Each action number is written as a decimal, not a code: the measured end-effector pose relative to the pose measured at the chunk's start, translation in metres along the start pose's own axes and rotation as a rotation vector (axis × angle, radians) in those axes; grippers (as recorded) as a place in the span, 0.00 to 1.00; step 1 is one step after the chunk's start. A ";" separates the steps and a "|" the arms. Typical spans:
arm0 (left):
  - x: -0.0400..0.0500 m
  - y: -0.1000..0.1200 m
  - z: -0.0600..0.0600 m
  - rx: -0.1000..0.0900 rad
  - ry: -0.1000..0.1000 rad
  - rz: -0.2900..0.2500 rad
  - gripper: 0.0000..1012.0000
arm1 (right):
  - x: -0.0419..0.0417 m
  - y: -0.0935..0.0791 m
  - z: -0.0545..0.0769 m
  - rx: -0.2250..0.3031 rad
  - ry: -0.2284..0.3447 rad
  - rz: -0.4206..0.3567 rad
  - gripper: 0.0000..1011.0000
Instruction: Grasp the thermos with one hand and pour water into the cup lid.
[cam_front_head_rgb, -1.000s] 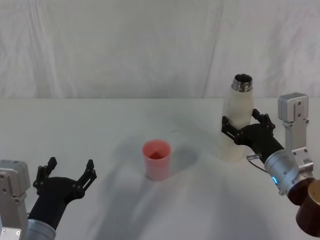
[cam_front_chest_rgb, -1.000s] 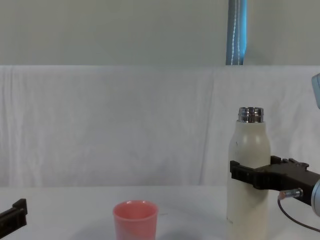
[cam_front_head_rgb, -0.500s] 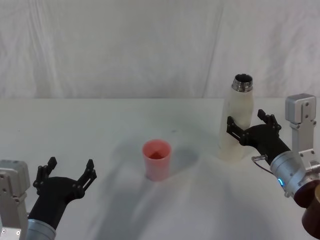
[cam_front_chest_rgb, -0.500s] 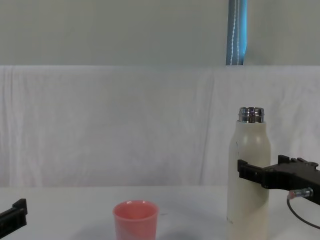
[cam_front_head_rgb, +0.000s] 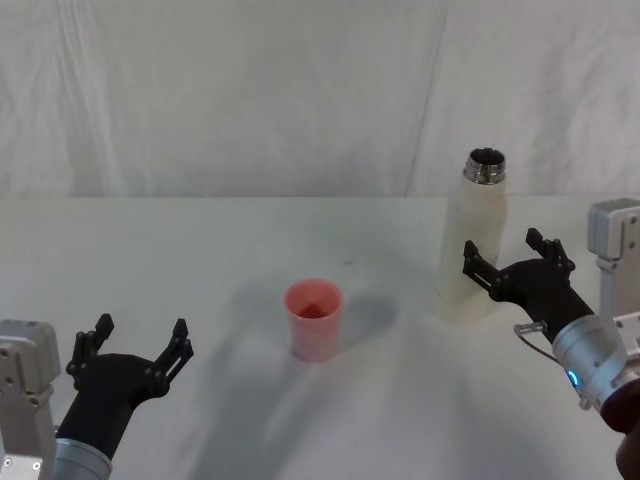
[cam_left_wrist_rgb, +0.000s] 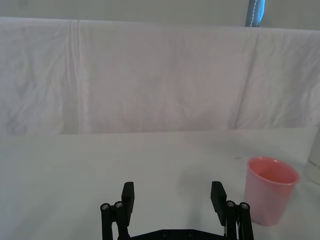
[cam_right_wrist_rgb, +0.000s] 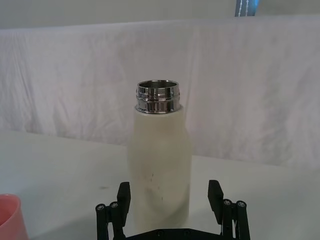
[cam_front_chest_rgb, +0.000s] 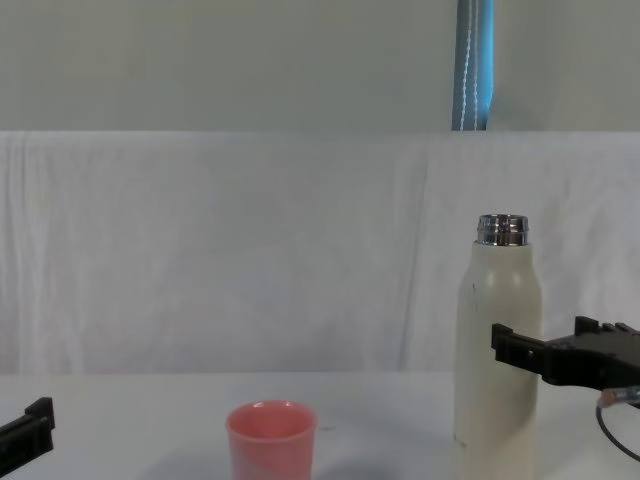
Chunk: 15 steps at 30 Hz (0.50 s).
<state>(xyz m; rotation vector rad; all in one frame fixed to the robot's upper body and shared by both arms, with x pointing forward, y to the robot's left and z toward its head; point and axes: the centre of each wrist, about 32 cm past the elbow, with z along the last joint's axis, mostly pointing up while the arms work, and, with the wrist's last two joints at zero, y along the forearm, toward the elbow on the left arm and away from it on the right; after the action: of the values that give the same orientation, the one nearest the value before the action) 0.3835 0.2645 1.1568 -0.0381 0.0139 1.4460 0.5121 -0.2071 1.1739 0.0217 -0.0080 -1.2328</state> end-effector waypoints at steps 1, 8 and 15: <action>0.0000 0.000 0.000 0.000 0.000 0.000 0.99 | -0.0002 -0.003 -0.001 0.003 0.005 -0.002 0.99; 0.0000 0.000 0.000 0.000 0.000 0.000 0.99 | -0.0021 -0.014 -0.003 0.025 0.032 -0.022 0.99; 0.0000 0.000 0.000 0.000 0.000 0.000 0.99 | -0.0080 -0.025 -0.008 0.038 0.044 -0.031 0.99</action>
<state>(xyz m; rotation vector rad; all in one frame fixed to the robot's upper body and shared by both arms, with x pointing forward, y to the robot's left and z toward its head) 0.3835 0.2645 1.1568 -0.0380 0.0140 1.4460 0.4856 -0.2079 1.1658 0.0821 0.0072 -1.2626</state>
